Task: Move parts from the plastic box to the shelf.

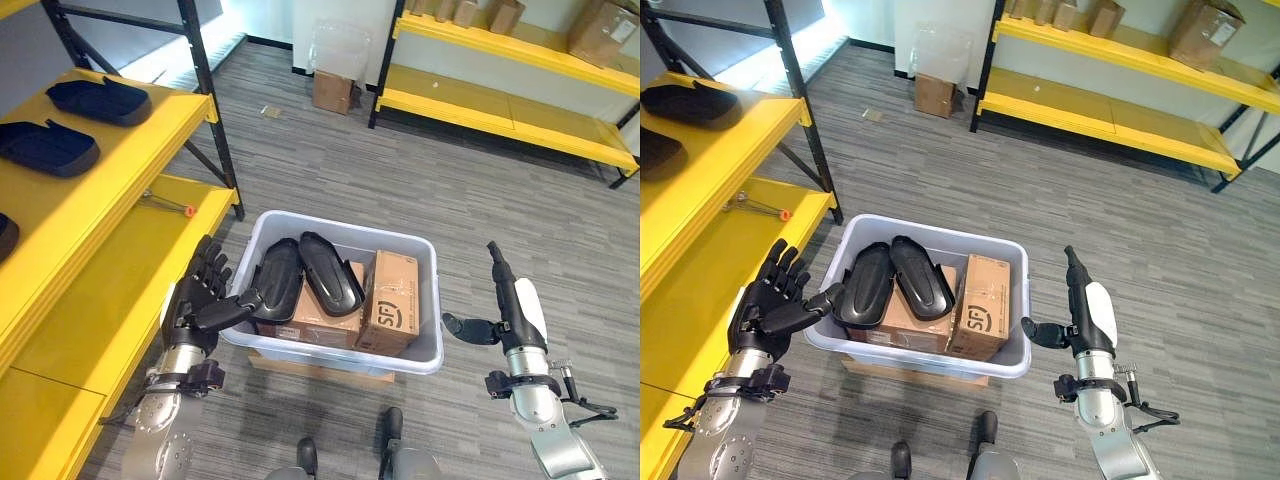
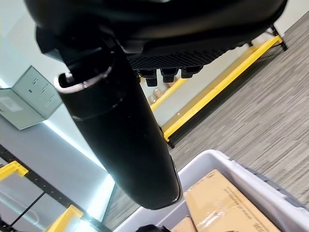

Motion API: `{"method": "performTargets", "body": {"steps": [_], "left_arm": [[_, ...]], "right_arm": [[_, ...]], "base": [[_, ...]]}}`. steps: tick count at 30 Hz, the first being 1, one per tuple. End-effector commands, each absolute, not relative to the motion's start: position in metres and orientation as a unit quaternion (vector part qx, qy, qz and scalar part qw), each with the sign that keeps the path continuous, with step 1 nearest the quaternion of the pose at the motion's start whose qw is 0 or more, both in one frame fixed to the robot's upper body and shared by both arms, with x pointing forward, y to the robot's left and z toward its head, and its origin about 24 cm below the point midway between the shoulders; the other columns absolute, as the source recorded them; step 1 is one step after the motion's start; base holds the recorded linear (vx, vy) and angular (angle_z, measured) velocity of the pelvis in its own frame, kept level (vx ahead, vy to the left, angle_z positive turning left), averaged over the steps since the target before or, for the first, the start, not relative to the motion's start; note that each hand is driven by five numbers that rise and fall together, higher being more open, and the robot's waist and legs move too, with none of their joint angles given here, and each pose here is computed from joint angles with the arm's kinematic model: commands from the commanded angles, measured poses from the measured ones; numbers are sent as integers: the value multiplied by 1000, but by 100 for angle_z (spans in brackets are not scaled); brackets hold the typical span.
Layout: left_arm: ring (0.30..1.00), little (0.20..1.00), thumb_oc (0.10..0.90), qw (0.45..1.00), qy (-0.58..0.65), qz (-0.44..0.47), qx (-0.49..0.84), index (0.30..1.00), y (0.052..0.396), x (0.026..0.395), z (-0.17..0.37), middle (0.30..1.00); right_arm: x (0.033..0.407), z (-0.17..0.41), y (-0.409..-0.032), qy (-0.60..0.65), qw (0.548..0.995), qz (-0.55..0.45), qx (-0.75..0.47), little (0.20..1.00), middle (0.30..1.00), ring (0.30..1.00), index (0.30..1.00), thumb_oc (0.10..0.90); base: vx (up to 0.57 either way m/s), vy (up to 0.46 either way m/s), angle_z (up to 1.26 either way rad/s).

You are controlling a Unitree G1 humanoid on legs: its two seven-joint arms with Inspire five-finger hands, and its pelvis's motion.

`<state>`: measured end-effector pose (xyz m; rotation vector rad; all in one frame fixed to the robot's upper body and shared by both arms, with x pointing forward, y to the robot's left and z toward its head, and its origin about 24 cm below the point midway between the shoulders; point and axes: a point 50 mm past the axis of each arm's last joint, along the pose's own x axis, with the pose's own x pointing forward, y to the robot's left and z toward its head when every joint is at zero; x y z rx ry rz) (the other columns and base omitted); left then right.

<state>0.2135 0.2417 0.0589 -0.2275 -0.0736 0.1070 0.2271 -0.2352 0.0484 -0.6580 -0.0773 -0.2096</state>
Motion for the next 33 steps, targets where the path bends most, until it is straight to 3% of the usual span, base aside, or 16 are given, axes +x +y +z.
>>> {"method": "performTargets", "body": {"steps": [1, 15, 22, 33], "left_arm": [[1000, 1000, 900, 981, -172, 2, -87, 1000, 230, 219, 112, 1000], [1000, 1000, 900, 984, -153, 37, -85, 1000, 242, 209, 106, 1000], [1000, 1000, 900, 987, -136, 16, -87, 1000, 235, 215, 106, 1000], [1000, 1000, 900, 992, -112, -11, -63, 1000, 231, 220, 107, 1000]], "right_arm": [[245, 89, -241, -134, 933, -141, -302, 1000, 1000, 1000, 1000, 900], [240, 83, -236, -123, 937, -144, -295, 1000, 1000, 1000, 1000, 900], [258, 141, -233, -251, 885, -113, -375, 1000, 1000, 1000, 1000, 900], [283, 199, -200, -284, 840, 32, -461, 1000, 1000, 1000, 1000, 900]], "base": [[61, -30, 3], [42, -15, -10], [24, -56, 2], [44, -30, 3]]}}
